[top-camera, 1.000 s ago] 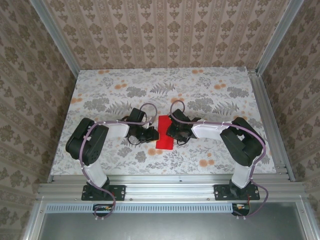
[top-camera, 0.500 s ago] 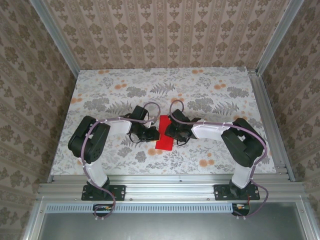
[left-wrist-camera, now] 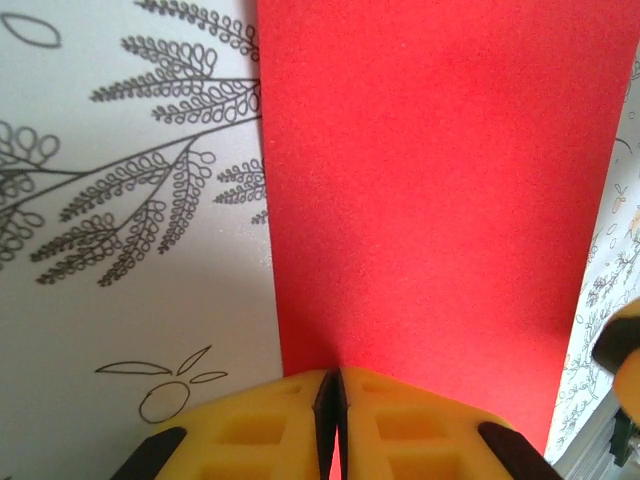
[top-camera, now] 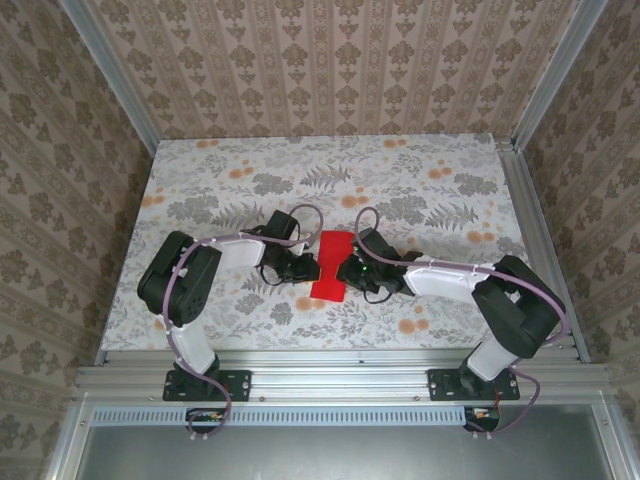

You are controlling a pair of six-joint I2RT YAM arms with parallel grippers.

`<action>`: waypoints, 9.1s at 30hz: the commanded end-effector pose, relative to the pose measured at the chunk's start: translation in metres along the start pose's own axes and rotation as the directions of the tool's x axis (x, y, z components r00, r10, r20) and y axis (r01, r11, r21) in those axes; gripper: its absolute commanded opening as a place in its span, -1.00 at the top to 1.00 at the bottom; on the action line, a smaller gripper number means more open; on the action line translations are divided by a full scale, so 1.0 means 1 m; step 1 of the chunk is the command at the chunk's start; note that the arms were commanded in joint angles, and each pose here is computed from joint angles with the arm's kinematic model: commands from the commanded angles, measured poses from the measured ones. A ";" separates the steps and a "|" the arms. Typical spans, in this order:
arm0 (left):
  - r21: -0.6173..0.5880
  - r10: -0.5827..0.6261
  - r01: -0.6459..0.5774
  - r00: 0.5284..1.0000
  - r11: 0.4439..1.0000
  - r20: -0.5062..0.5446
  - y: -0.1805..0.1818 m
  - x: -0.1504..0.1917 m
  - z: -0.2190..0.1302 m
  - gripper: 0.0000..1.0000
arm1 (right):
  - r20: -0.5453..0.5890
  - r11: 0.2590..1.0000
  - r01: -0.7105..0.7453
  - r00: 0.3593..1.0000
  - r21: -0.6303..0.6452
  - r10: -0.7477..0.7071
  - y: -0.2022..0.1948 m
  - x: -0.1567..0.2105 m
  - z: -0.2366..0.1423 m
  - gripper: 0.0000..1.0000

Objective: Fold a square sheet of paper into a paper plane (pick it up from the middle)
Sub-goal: Fold the square sheet of paper in half at the center of the table.

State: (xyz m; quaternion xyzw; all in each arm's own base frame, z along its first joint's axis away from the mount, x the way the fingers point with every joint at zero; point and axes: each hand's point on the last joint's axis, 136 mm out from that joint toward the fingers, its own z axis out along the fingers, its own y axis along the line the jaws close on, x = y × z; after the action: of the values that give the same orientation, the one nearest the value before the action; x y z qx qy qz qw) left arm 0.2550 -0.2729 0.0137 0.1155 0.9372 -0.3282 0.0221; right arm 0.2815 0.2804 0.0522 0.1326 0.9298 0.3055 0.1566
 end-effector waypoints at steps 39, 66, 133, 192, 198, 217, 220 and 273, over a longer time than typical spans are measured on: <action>-0.304 -0.048 0.007 0.991 0.953 -0.127 0.068 0.035 0.024 0.70 | -0.130 0.999 0.034 0.991 -0.006 -0.035 -0.014 0.048 0.029 0.71; -0.321 -0.019 -0.028 0.990 0.947 -0.142 0.064 0.035 0.023 0.70 | 0.029 0.989 0.018 0.999 -0.147 -0.014 0.025 0.003 -0.005 0.78; -0.401 0.016 -0.089 0.983 0.912 -0.182 0.082 0.050 0.008 0.71 | 0.067 0.998 0.009 0.998 0.064 -0.014 -0.070 -0.074 0.045 0.79; -0.413 0.004 -0.093 0.977 0.906 -0.211 0.087 0.060 0.002 0.72 | 0.121 0.996 0.022 0.992 0.083 -0.032 -0.083 -0.117 0.050 0.79; -0.413 0.001 -0.090 0.978 0.906 -0.210 0.088 0.060 0.002 0.72 | 0.142 0.996 -0.001 0.990 0.088 -0.011 -0.090 -0.130 0.045 0.79; -0.390 -0.009 -0.073 0.979 0.918 -0.203 0.081 0.056 0.003 0.72 | 0.193 1.000 0.021 0.981 -0.007 -0.019 -0.068 -0.149 0.013 0.79; -0.385 -0.008 -0.073 0.979 0.920 -0.204 0.080 0.055 0.004 0.72 | 0.197 0.997 0.043 0.980 -0.058 -0.031 -0.048 -0.136 -0.001 0.78; -0.364 0.007 -0.091 0.974 0.927 -0.226 0.076 0.053 0.009 0.72 | -0.007 0.983 0.100 0.995 -0.155 -0.102 0.006 0.014 0.006 0.79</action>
State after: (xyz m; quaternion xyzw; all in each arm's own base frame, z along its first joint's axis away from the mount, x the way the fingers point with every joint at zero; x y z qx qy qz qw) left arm 0.2591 -0.2761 0.0124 0.1883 0.9448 -0.2646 0.0427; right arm 0.2617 0.2709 0.0380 0.0756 0.9207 0.3412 0.1739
